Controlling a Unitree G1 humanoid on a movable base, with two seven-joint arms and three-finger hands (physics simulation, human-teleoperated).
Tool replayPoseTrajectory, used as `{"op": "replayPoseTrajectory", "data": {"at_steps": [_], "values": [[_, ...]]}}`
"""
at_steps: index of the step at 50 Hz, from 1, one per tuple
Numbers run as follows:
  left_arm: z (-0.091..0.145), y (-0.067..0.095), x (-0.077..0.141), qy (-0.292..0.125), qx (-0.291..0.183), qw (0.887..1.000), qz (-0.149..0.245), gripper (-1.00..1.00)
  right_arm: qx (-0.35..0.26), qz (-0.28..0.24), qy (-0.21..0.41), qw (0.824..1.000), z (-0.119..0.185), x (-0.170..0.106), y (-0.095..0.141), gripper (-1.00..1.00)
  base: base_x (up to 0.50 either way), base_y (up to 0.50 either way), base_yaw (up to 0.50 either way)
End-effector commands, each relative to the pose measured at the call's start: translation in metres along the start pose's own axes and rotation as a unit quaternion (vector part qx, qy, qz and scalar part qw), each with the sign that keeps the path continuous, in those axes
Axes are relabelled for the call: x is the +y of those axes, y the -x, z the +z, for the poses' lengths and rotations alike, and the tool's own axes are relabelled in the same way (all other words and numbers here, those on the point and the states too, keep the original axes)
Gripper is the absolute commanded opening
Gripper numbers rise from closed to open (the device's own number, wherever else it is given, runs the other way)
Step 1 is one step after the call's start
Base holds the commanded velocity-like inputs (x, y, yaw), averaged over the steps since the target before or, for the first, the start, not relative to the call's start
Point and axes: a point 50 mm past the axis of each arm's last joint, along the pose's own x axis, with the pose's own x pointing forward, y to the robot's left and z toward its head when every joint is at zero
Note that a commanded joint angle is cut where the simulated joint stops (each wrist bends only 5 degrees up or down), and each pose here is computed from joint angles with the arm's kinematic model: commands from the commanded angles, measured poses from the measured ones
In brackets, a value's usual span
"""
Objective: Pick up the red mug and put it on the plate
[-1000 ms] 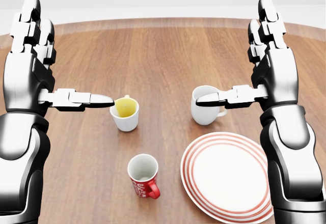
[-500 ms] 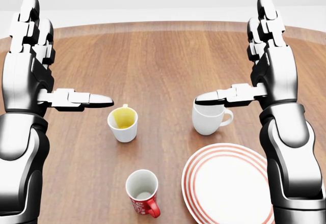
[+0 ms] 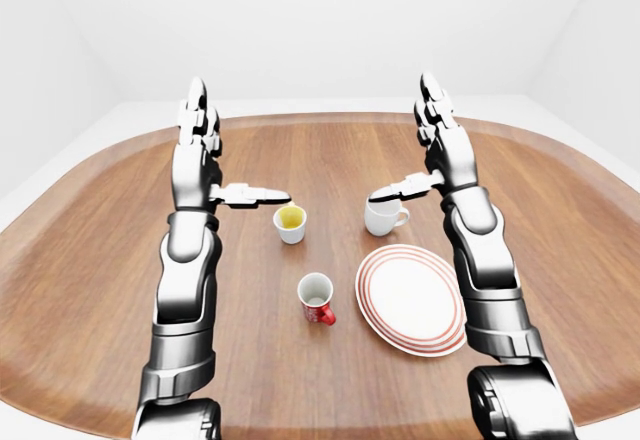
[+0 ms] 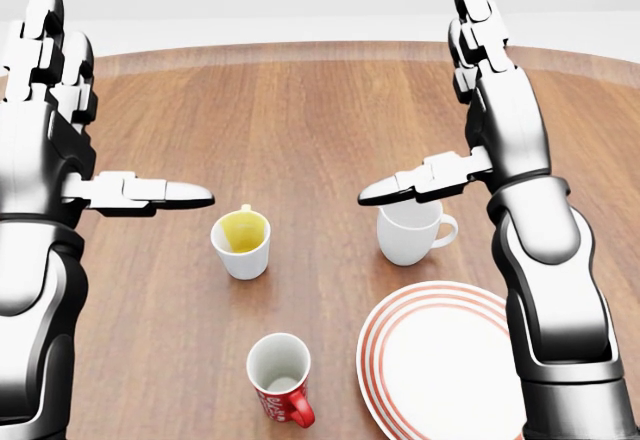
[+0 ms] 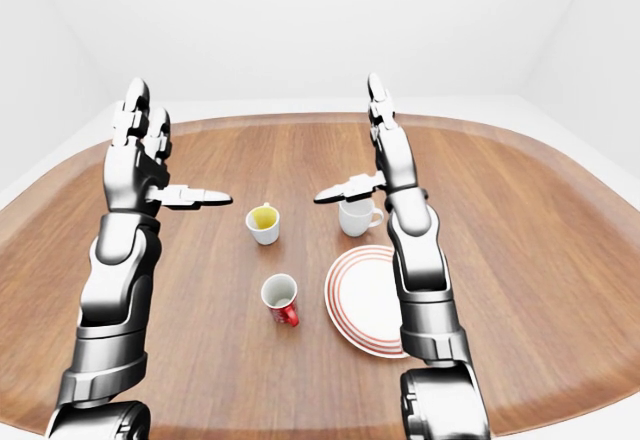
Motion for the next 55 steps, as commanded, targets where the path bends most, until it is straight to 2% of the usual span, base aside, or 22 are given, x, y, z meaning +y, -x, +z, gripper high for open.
{"op": "replayPoseTrajectory", "data": {"at_steps": [1,12,20,25,40,55], "values": [[0.004,-0.001,0.003,0.0,-0.008,1.0,0.003,1.0,0.006,0.055,0.054,0.997,0.004,0.015,-0.016,1.0,0.0,0.0,0.0],[0.006,-0.001,0.007,-0.002,-0.011,1.0,0.006,1.0,0.031,0.104,0.116,0.987,0.0,0.032,-0.031,1.0,0.0,0.0,0.0],[0.007,-0.003,0.008,-0.002,-0.014,1.0,0.007,1.0,0.073,0.142,0.147,0.976,-0.017,0.052,-0.036,1.0,0.0,0.0,0.0],[0.005,-0.002,0.008,-0.003,-0.01,1.0,0.007,1.0,0.075,0.151,0.15,0.974,-0.016,0.058,-0.039,1.0,0.0,0.0,0.0],[0.009,-0.003,0.007,-0.001,-0.018,1.0,0.006,1.0,0.117,0.204,0.183,0.954,-0.034,0.089,-0.039,1.0,0.0,0.0,0.0],[0.009,-0.002,0.01,-0.001,-0.018,1.0,0.009,1.0,0.141,0.239,0.204,0.939,-0.046,0.107,-0.031,1.0,0.0,0.0,0.0]]}}
